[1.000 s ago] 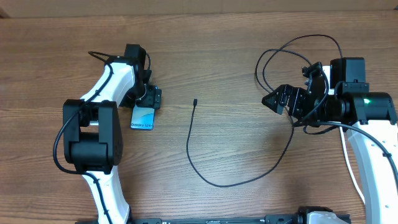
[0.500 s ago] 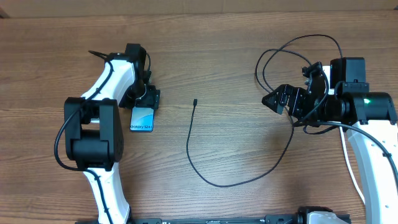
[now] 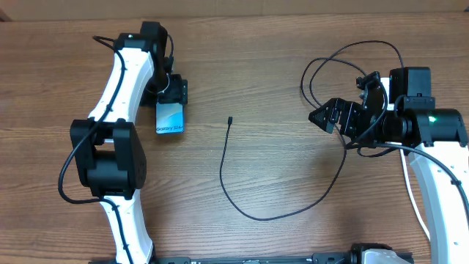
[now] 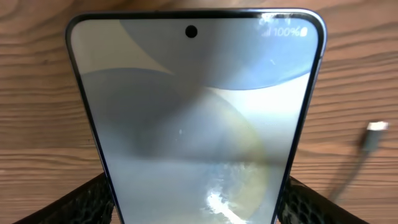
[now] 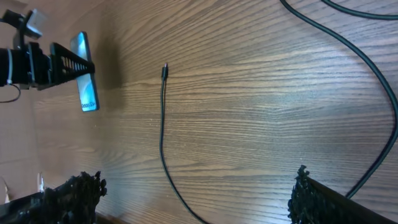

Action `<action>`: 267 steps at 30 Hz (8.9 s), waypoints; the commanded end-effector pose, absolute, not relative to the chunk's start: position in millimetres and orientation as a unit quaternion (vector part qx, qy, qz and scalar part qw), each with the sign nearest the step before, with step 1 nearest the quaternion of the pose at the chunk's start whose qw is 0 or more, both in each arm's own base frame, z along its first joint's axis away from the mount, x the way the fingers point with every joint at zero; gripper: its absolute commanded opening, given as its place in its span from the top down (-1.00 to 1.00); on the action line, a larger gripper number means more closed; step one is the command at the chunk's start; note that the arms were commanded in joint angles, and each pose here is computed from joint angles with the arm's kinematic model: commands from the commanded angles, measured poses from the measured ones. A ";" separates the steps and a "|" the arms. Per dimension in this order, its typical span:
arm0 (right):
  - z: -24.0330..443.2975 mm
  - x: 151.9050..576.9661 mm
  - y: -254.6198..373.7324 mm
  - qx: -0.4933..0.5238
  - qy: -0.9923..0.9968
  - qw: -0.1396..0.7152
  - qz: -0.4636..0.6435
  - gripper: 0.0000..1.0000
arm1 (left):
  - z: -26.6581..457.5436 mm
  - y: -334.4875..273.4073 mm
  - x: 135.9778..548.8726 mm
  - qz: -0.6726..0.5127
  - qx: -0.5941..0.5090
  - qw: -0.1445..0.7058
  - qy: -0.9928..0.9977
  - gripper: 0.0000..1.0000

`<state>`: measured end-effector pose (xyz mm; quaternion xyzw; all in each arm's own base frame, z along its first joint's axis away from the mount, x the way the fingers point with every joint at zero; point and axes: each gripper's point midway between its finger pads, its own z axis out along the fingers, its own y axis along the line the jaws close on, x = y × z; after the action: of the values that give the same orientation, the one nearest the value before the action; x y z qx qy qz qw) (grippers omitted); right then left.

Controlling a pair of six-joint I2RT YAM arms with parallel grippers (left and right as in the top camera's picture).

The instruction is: Plug charger to phone and switch on socket

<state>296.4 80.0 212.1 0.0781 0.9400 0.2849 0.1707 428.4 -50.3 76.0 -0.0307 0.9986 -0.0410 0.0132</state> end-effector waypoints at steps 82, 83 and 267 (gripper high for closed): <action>223.6 311.1 81.6 0.106 0.928 0.191 0.303 -1.00 | 160.5 -189.6 409.8 -0.364 -0.474 -0.275 0.753 -0.39; 223.8 312.3 81.5 0.111 0.927 0.191 0.304 -1.00 | 156.0 -187.9 409.6 -0.351 -0.479 -0.267 0.759 -0.39; 271.3 481.1 226.7 0.405 0.663 0.148 0.612 0.93 | 236.1 -255.9 529.1 -0.572 -0.214 0.056 0.790 0.22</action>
<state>484.5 224.0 229.6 0.4248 0.6837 0.5790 0.1301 522.8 -258.9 227.1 -0.2118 0.7909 -0.5730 0.0358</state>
